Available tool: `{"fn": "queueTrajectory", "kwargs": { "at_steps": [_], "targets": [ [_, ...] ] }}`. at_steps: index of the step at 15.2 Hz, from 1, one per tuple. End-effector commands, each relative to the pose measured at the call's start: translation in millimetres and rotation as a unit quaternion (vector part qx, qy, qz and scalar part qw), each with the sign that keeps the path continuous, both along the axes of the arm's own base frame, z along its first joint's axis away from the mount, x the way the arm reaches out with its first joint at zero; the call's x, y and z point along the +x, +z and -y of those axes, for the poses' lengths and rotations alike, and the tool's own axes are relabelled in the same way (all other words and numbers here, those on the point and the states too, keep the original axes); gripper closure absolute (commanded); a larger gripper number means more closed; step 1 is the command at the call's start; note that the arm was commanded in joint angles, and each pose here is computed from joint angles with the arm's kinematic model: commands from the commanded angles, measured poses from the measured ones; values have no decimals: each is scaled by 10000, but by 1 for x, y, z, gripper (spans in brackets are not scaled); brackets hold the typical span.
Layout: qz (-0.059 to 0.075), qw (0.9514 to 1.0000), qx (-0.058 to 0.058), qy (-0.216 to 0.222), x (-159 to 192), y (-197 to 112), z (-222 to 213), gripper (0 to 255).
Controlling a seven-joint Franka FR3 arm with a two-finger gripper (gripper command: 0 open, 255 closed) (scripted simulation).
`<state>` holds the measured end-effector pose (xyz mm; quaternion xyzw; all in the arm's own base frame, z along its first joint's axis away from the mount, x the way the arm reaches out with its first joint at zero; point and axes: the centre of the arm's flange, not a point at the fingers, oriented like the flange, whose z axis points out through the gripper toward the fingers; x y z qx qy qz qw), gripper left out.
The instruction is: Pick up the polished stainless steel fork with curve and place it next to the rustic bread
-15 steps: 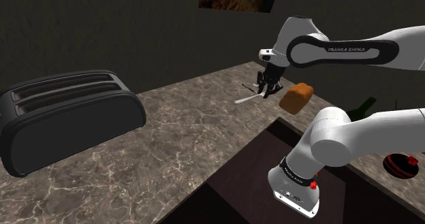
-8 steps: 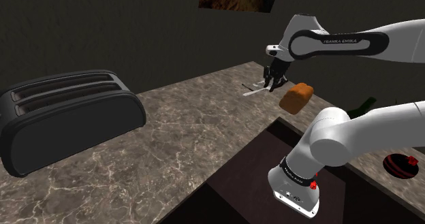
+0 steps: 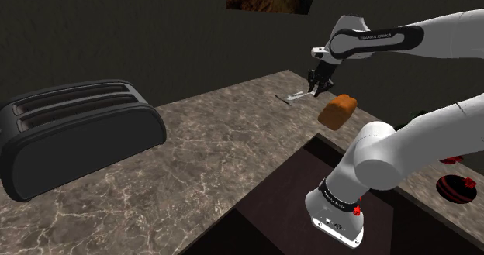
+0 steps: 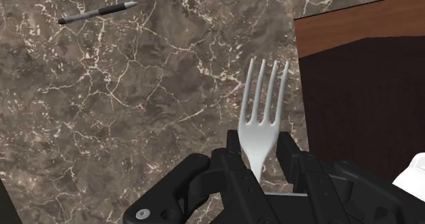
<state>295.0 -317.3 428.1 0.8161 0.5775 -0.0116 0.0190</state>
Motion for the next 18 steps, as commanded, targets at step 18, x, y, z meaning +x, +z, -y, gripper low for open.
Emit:
{"fn": "queueTrajectory", "kwargs": {
  "at_steps": [18],
  "targets": [
    [-2, 10000, -10, 7, 9, -17, 201, 255]
  ]
}}
